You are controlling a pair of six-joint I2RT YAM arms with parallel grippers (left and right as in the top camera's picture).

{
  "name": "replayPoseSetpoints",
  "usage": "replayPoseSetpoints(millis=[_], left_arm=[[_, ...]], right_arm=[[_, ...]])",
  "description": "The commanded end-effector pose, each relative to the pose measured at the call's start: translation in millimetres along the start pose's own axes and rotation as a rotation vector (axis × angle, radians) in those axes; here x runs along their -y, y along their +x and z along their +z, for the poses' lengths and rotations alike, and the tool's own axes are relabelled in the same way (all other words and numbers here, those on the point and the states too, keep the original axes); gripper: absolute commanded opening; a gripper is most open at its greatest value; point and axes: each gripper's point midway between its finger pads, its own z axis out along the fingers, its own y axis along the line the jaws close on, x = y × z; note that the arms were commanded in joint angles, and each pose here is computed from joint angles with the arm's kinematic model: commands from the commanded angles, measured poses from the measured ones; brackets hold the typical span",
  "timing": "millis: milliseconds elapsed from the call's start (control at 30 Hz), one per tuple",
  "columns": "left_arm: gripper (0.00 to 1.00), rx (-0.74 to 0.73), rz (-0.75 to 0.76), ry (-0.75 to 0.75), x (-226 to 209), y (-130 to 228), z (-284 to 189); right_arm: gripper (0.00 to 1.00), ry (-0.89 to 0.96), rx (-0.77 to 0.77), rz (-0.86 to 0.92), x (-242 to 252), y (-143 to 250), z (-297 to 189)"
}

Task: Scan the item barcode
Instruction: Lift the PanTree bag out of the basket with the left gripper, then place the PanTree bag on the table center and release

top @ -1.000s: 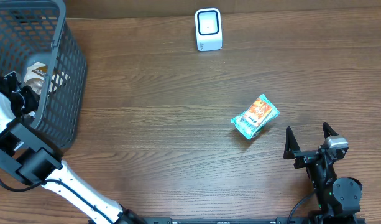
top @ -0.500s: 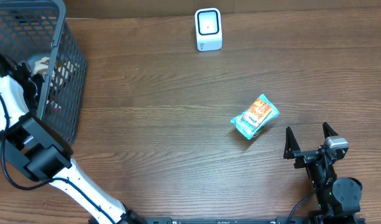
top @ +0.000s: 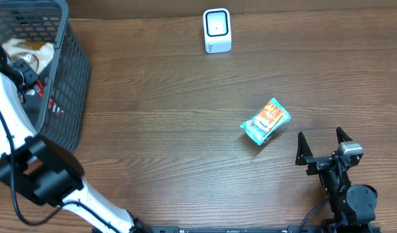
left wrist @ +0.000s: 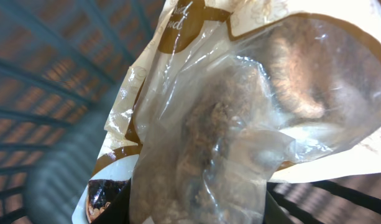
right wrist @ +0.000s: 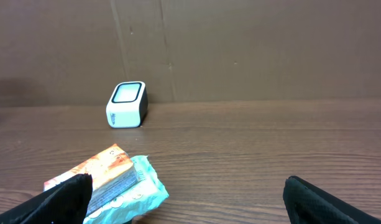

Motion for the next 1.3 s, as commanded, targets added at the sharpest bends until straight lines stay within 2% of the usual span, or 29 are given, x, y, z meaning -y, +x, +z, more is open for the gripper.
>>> replayPoseSetpoints(millis=[0, 100, 200, 233, 333, 567, 800, 1000, 1133, 1167, 1200, 1233, 1267], left_arm=[[0.04, 0.258, -0.016, 0.004, 22, -38, -120], [0.04, 0.333, -0.005, 0.060, 43, -34, -176], [0.04, 0.342, 0.026, 0.118, 67, -13, -216], [0.04, 0.325, 0.059, 0.159, 85, 5, -234], [0.04, 0.230, 0.101, 0.214, 114, 40, -241], [0.04, -0.056, 0.225, 0.217, 164, 133, -198], [0.04, -0.224, 0.210, 0.132, 184, 224, -128], [0.04, -0.211, 0.216, 0.050, 182, 278, -78], [0.04, -0.212, 0.233, 0.062, 181, 306, -55], [0.06, -0.214, 0.235, 0.063, 179, 312, -49], [0.15, -0.214, 0.236, 0.064, 178, 317, -45], [0.30, -0.218, 0.236, 0.068, 176, 322, -41], [0.53, -0.222, 0.236, 0.070, 175, 325, -39]], right_arm=[[1.00, 0.007, 0.007, -0.001, 2, 1, 0], [1.00, 0.007, 0.007, -0.001, 2, 1, 0], [1.00, 0.007, 0.007, -0.001, 2, 1, 0], [1.00, 0.007, 0.007, -0.001, 2, 1, 0], [1.00, 0.007, 0.007, -0.001, 2, 1, 0], [1.00, 0.007, 0.007, -0.001, 2, 1, 0], [1.00, 0.007, 0.007, -0.001, 2, 1, 0], [1.00, 0.007, 0.007, -0.001, 2, 1, 0], [1.00, 0.007, 0.007, -0.001, 2, 1, 0], [1.00, 0.007, 0.007, -0.001, 2, 1, 0], [1.00, 0.007, 0.007, -0.001, 2, 1, 0], [1.00, 0.007, 0.007, -0.001, 2, 1, 0], [1.00, 0.007, 0.007, -0.001, 2, 1, 0]])
